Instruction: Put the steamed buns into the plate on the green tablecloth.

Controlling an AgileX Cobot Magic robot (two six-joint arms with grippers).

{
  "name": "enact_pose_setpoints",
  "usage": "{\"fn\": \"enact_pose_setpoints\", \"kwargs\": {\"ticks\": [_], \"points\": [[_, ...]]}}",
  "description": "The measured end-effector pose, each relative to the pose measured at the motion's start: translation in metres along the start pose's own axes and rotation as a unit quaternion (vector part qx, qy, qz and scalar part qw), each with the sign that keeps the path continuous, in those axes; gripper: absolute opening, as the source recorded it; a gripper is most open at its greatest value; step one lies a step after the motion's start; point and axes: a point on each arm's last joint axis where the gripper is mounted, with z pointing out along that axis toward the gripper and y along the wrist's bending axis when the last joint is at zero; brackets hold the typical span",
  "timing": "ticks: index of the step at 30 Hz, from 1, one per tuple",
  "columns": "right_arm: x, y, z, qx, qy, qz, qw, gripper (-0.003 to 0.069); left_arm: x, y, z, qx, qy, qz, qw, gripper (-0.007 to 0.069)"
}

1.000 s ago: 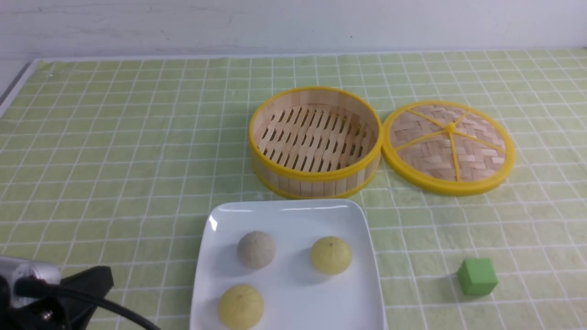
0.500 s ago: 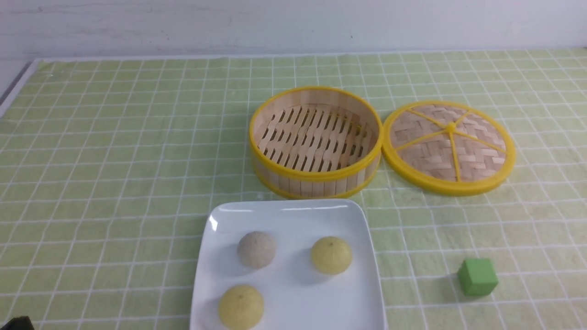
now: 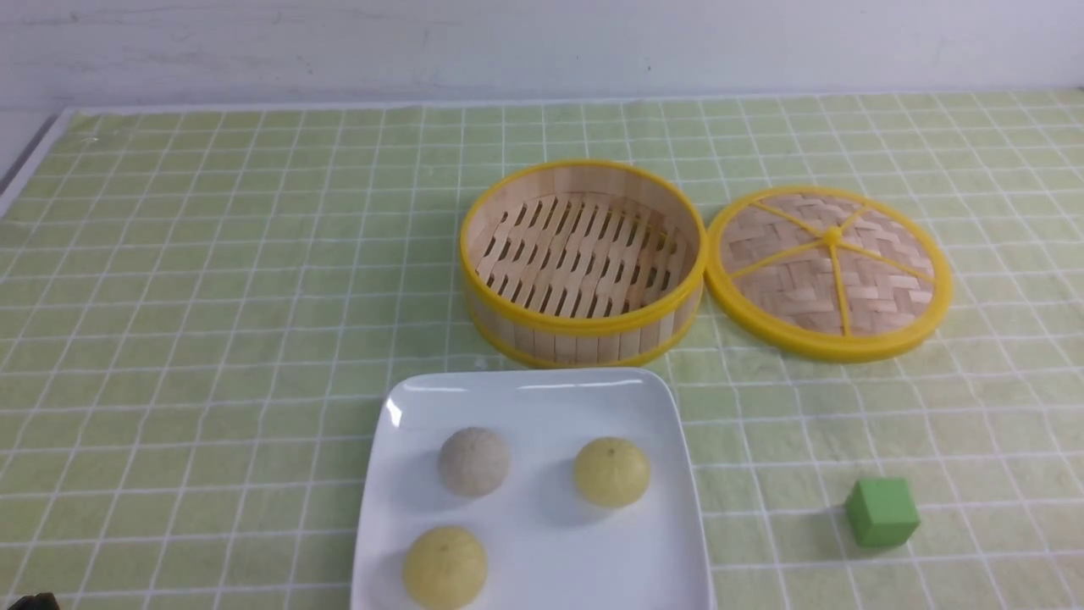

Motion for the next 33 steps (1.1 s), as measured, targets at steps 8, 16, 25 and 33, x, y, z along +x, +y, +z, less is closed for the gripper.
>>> {"fn": "enact_pose_setpoints", "kwargs": {"ticks": [8, 16, 25, 33], "points": [[0.0000, 0.0000, 0.0000, 0.000, 0.000, 0.000, 1.000, 0.0153, 0.0000, 0.0003, 0.0000, -0.001, 0.000, 0.004, 1.000, 0.0055], [0.0000, 0.0000, 0.0000, 0.000, 0.000, 0.000, 1.000, 0.0155, 0.0001, 0.0004, 0.0000, -0.002, 0.001, 0.005, 1.000, 0.0067], [0.0000, 0.0000, 0.0000, 0.000, 0.000, 0.000, 1.000, 0.0172, 0.0001, 0.0004, 0.0000, -0.002, 0.001, 0.005, 1.000, 0.0073], [0.0000, 0.0000, 0.0000, 0.000, 0.000, 0.000, 1.000, 0.0182, 0.0001, 0.0004, 0.0000, -0.002, 0.001, 0.005, 1.000, 0.0085]]}}
